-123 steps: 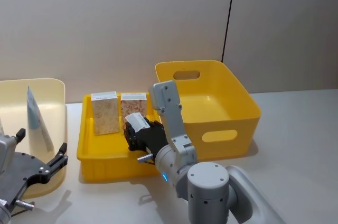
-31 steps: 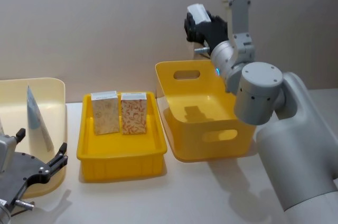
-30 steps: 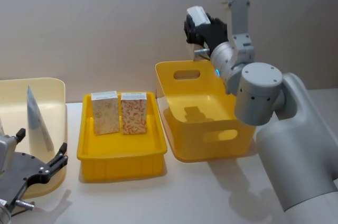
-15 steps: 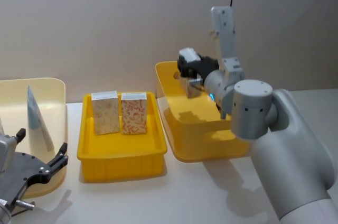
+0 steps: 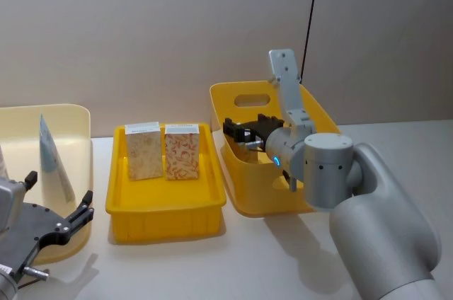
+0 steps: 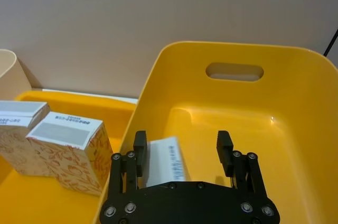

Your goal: Bimanual collaborative sorting of washing and personal care products

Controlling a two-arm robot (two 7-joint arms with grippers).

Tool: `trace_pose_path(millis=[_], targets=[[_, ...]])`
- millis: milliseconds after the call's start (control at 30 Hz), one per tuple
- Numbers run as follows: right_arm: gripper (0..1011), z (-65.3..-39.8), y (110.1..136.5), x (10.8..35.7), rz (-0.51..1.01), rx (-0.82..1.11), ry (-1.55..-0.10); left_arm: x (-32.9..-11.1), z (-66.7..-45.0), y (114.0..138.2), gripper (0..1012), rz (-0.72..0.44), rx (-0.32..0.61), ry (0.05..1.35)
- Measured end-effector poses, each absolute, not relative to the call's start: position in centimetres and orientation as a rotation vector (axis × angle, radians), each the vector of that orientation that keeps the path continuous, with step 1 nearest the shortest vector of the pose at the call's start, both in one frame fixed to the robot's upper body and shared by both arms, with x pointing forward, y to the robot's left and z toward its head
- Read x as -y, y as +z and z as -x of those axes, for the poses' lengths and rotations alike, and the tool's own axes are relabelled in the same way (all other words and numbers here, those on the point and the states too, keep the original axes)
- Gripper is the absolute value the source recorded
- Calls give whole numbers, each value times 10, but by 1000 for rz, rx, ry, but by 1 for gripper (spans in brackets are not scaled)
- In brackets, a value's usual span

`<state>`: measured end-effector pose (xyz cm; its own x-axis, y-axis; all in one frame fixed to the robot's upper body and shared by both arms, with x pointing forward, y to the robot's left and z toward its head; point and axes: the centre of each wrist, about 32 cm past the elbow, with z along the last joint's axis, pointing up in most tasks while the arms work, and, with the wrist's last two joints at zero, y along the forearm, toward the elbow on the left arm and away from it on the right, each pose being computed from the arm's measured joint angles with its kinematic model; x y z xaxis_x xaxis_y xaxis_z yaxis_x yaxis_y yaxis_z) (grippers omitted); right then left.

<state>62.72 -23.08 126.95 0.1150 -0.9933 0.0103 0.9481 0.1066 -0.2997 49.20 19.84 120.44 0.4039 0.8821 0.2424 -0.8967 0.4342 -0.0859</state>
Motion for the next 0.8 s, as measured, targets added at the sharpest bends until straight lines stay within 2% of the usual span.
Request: trace_pose_path(millis=[33,100,267,800], targets=[[811,-627,1269,231,256,-213,-1445,-198,-492,1204,1003,-61,268,1124],[897,-627,1266,230,265,-226,-1440,-198,-492,1204,1003,-61,268,1124],[1000,-627,1263,229,273,-239,-1433,-198,-492,1204,1003,-61,268,1124],[1001,-623,1264,231,222,-203,-1435,-198,-492,1204,1003,-61,268,1124]])
